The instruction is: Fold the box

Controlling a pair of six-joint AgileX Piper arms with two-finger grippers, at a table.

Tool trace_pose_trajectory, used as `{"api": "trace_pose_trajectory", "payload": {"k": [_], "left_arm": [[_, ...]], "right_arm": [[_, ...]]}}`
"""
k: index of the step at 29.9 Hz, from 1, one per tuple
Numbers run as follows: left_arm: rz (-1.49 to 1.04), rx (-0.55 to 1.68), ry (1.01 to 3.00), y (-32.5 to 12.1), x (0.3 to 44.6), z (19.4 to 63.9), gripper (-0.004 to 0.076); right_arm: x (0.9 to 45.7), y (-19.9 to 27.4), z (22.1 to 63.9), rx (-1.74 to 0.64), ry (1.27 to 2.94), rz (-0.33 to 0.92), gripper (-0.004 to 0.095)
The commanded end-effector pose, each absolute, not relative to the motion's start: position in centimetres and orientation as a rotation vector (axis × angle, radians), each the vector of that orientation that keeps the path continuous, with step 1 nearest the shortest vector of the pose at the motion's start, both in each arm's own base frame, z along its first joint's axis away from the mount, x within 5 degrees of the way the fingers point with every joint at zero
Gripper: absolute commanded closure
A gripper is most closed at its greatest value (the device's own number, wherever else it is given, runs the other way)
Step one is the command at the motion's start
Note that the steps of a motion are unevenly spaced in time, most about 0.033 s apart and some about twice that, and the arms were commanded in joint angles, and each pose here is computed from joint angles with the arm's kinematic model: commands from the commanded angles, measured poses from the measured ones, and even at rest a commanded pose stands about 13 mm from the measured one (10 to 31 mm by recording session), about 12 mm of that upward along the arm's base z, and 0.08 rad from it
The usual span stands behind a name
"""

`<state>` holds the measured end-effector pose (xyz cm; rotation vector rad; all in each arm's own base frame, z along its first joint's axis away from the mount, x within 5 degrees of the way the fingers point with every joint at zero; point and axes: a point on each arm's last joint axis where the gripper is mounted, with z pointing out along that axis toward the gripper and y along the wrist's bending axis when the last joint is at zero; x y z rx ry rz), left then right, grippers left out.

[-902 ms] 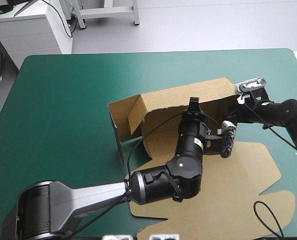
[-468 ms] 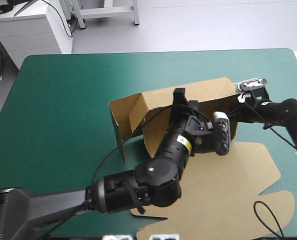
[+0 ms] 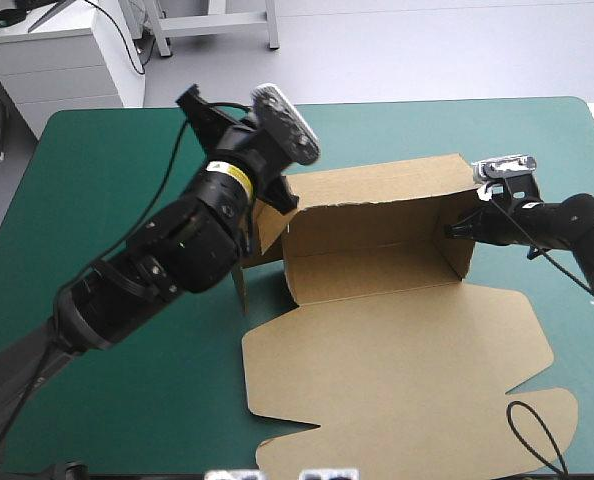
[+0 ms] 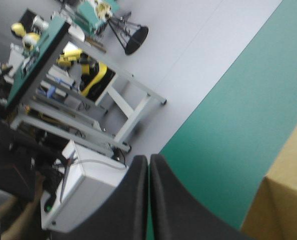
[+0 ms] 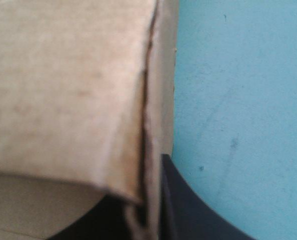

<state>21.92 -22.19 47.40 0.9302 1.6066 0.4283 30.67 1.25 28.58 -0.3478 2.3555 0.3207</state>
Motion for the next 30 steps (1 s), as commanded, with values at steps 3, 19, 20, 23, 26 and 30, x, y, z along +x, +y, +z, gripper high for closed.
{"api": "trace_pose_trajectory", "payload": {"k": [3,19,20,23,26,30], "left_arm": [[0.354,0.672,1.692,-15.6,24.1,50.1,0.0727],[0.133,0.279,2.062,-3.5,29.0,46.5,0.0727],[0.12,0.256,2.087,-2.7,29.2,46.0,0.0727],[0.084,0.218,2.138,-1.3,29.5,44.6,0.0728],[0.061,0.178,2.179,-0.2,29.7,43.4,0.0728],[0.045,0.167,2.223,0.4,29.8,41.9,0.0728]], "right_arm": [[30.7,1.7,31.7,-0.314,2.329,0.379,0.0907],[30.5,5.5,38.4,-0.22,2.36,0.423,0.0907],[30.4,5.5,38.7,-0.208,2.373,0.438,0.0907],[30.5,5.5,39.2,-0.184,2.433,0.448,0.0907],[30.9,5.7,39.1,-0.168,2.52,0.475,0.0907],[31.9,5.9,38.0,-0.175,2.65,0.502,0.0907]]}}
